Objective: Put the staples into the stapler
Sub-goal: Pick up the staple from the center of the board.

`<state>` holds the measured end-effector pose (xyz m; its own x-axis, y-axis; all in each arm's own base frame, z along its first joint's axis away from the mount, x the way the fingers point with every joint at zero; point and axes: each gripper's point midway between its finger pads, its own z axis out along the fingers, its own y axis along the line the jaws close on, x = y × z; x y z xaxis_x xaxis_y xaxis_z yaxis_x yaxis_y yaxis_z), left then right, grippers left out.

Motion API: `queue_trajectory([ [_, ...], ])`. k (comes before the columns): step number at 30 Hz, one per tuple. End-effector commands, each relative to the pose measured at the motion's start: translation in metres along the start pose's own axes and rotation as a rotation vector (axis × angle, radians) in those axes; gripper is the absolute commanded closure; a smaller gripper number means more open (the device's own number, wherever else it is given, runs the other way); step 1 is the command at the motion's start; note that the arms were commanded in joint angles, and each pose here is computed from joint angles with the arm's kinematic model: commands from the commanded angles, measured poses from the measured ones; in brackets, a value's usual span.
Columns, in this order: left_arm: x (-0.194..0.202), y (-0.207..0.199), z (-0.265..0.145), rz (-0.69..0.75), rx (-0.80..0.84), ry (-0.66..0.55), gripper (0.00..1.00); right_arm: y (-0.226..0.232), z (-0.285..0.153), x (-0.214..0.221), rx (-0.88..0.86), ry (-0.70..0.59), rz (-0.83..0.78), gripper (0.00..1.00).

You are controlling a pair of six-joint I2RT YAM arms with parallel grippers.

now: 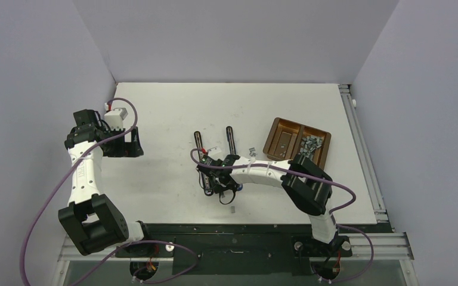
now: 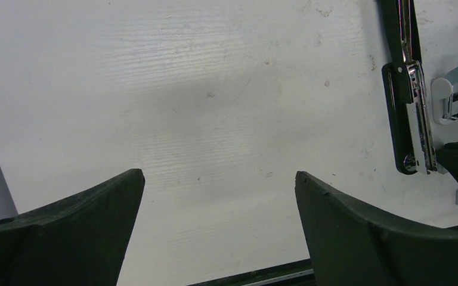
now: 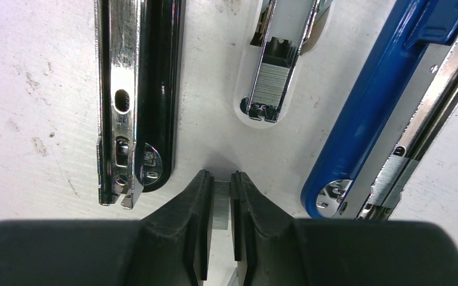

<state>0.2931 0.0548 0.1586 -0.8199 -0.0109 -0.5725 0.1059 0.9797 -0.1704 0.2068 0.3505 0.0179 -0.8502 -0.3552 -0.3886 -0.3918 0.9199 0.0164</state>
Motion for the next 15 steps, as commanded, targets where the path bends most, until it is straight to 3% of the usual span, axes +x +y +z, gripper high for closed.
queue_trajectory([
  [1,-0.018,0.002,-0.013,0.032,-0.018,-0.071,0.04,-0.002,-0.015,-0.014,0.02,-0.063,0.001,0.91],
  [15,-0.024,0.004,-0.013,0.027,-0.018,-0.068,0.04,0.019,-0.096,-0.086,-0.05,-0.451,0.138,0.91],
])
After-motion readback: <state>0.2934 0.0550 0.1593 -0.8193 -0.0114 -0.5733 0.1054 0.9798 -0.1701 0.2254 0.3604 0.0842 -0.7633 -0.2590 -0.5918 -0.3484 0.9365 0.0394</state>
